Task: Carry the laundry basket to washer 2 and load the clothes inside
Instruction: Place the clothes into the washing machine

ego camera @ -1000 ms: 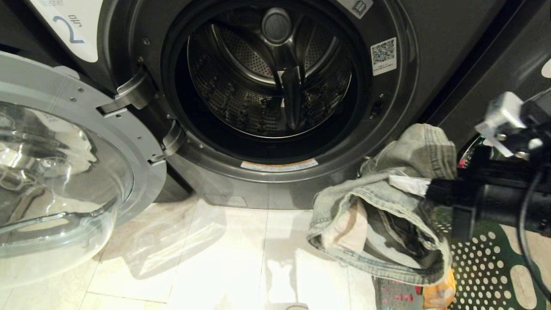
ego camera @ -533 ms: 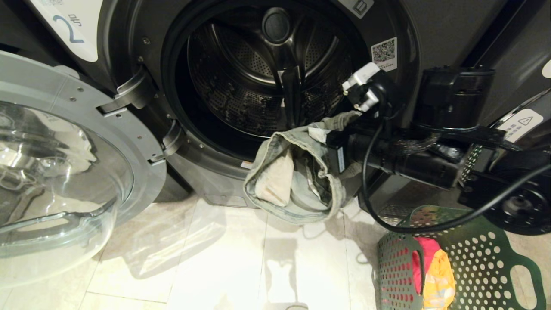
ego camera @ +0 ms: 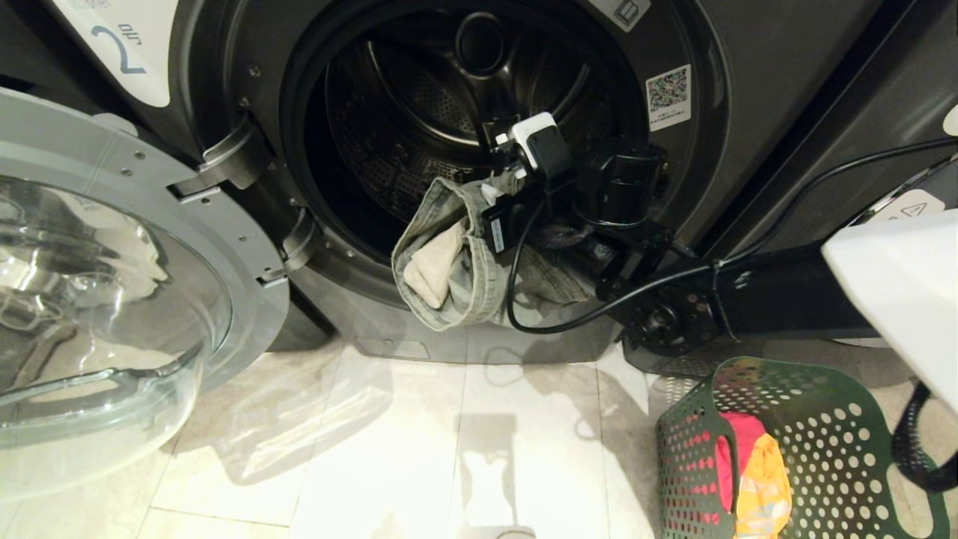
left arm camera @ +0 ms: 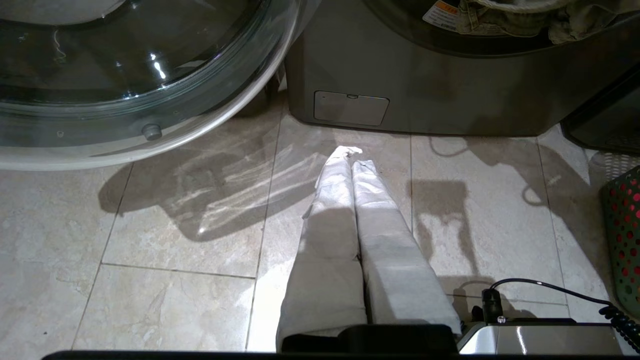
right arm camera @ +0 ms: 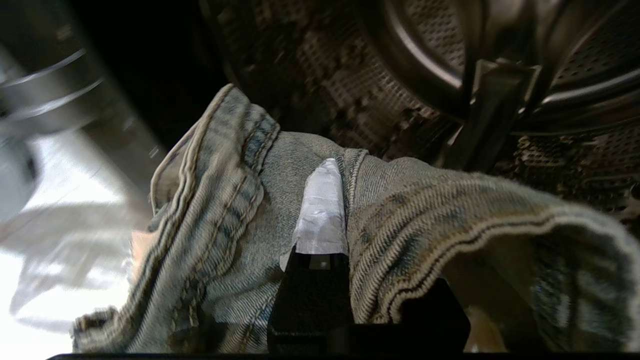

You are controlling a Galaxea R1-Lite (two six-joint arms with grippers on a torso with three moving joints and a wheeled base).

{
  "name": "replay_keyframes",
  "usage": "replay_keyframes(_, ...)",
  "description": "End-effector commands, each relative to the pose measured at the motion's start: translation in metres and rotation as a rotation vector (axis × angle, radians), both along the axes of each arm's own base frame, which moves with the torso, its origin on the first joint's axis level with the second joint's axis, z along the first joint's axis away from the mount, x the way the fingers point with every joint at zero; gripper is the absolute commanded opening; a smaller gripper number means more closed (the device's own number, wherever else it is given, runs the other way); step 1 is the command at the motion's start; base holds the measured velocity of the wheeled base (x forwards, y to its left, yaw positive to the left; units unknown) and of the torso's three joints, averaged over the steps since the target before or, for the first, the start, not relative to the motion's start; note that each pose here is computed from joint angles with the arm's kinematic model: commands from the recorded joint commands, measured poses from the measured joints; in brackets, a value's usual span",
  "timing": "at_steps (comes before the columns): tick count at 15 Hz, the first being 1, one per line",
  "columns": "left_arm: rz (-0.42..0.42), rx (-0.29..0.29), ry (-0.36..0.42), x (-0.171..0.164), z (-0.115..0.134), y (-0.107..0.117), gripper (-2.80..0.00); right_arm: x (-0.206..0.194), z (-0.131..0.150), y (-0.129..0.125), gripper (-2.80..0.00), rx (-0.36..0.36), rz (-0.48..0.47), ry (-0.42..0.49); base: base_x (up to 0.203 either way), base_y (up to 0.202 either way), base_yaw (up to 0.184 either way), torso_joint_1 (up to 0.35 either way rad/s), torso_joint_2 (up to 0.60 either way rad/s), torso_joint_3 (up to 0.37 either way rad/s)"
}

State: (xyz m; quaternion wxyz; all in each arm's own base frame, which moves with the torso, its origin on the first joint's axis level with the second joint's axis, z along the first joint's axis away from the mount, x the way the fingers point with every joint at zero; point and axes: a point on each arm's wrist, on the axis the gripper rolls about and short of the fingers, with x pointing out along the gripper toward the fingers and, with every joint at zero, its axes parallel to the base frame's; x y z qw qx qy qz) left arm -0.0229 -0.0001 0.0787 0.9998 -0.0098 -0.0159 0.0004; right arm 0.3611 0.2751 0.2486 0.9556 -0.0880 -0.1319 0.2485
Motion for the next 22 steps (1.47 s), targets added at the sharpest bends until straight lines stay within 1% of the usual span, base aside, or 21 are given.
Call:
replay_keyframes(1, 0.000, 0.000, 0.010, 0.001, -0.003, 0.000, -2.80, 0.029, -0.022, 0.022, -2.80, 0.029, -0.040, -0.026, 0.000, 0.000, 0.000, 0.000, 0.00, 0.000)
replay_keyframes(2, 0.000, 0.000, 0.010, 0.001, -0.003, 0.000, -2.80, 0.037, -0.019, 0.028, -2.80, 0.068, -0.068, -0.063, 0.000, 0.000, 0.000, 0.000, 0.00, 0.000)
replay_keyframes(4, 0.000, 0.000, 0.010, 0.001, -0.003, 0.000, -2.80, 0.046, -0.022, 0.033, -2.80, 0.119, -0.113, -0.126, 0.000, 0.000, 0.000, 0.000, 0.00, 0.000)
replay_keyframes(8, 0.000, 0.000, 0.009, 0.001, -0.003, 0.000, -2.80, 0.036, -0.001, 0.025, -2.80, 0.229, -0.161, -0.365, 0.000, 0.000, 0.000, 0.000, 0.00, 0.000)
replay_keyframes(10, 0.000, 0.000, 0.010, 0.001, -0.003, 0.000, -2.80, 0.027, 0.016, 0.019, -2.80, 0.280, -0.177, -0.441, 0.000, 0.000, 0.000, 0.000, 0.00, 0.000)
replay_keyframes(12, 0.000, 0.000, 0.010, 0.001, -0.003, 0.000, -2.80, 0.021, 0.029, 0.014, -2.80, 0.302, -0.184, -0.468, 0.000, 0.000, 0.000, 0.000, 0.00, 0.000)
replay_keyframes(15, 0.000, 0.000, 0.009, 0.001, -0.003, 0.000, -2.80, 0.018, 0.031, 0.015, -2.80, 0.306, -0.178, -0.470, 0.000, 0.000, 0.000, 0.000, 0.00, 0.000)
replay_keyframes(16, 0.000, 0.000, 0.010, 0.001, -0.003, 0.000, -2.80, 0.020, 0.026, 0.019, -2.80, 0.295, -0.172, -0.456, 0.000, 0.000, 0.000, 0.000, 0.00, 0.000)
replay_keyframes(18, 0.000, 0.000, 0.010, 0.001, -0.003, 0.000, -2.80, 0.032, -0.001, 0.027, -2.80, 0.250, -0.174, -0.389, 0.000, 0.000, 0.000, 0.000, 0.00, 0.000)
replay_keyframes(19, 0.000, 0.000, 0.009, 0.001, -0.003, 0.000, -2.80, 0.039, -0.012, 0.029, -2.80, 0.232, -0.184, -0.337, 0.000, 0.000, 0.000, 0.000, 0.00, 0.000)
replay_keyframes(22, 0.000, 0.000, 0.010, 0.001, -0.003, 0.000, -2.80, 0.060, -0.040, 0.025, -2.80, 0.196, -0.209, -0.097, 0.000, 0.000, 0.000, 0.000, 0.00, 0.000)
